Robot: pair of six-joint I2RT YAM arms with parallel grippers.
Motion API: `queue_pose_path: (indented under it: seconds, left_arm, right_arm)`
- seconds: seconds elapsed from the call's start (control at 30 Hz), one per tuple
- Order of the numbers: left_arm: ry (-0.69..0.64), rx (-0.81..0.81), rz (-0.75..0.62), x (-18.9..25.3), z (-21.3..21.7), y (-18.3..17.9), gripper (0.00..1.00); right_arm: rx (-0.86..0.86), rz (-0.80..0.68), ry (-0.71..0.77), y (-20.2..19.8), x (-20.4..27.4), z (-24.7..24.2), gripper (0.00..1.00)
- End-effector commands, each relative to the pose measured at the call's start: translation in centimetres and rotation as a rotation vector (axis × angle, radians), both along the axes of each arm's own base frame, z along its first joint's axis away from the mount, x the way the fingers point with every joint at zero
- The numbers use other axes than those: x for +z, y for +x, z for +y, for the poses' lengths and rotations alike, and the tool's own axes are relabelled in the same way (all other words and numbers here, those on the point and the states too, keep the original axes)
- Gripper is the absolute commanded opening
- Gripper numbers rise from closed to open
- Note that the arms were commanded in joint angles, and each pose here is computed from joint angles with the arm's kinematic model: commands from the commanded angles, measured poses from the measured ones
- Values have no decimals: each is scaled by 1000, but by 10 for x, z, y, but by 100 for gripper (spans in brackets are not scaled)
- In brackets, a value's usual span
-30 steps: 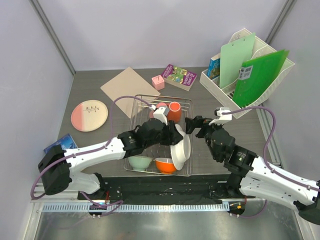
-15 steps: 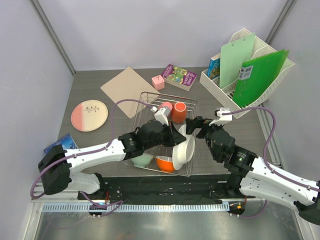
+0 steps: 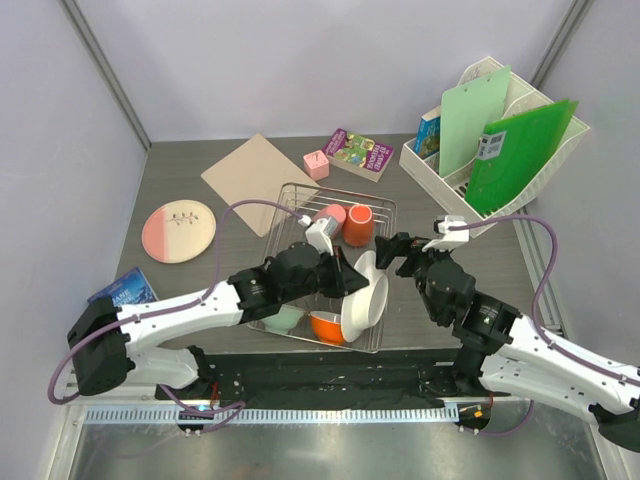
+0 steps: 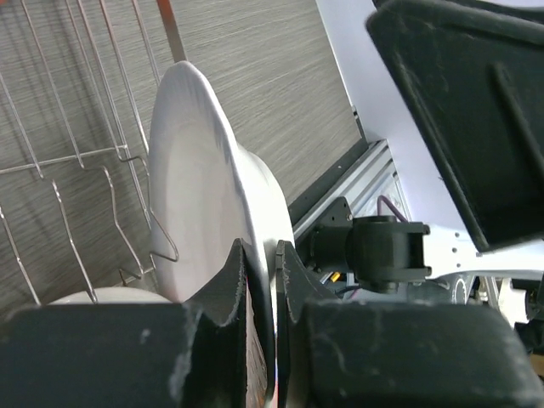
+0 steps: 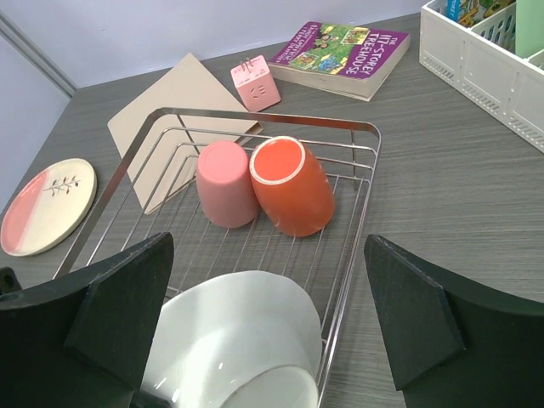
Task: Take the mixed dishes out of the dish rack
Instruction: Pick up the plate from the dish rack.
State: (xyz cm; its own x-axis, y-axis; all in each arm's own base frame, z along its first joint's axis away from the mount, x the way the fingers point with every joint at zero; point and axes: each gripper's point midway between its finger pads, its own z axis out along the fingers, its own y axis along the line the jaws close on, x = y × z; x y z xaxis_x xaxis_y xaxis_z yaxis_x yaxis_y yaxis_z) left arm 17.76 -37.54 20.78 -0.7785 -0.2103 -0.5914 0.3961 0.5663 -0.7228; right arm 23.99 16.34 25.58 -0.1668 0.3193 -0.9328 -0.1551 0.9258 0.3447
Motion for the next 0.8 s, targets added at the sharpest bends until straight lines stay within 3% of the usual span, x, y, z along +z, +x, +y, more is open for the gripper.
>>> queue_pose_path:
  seconds: [0.0,0.43,0.77]
  left_arm:
    - [-153,45,-253,108,10,18,0]
    - [-171,108,-354,149,31,27,0]
    - [-112,304,-551,227,109,55,0]
  right_arm:
    - [-17,-44,59,0,36,-5,100]
    - [-24,-54,79,-3,38,-11,100]
    - [-44,-96,127,-11,57,-28,100]
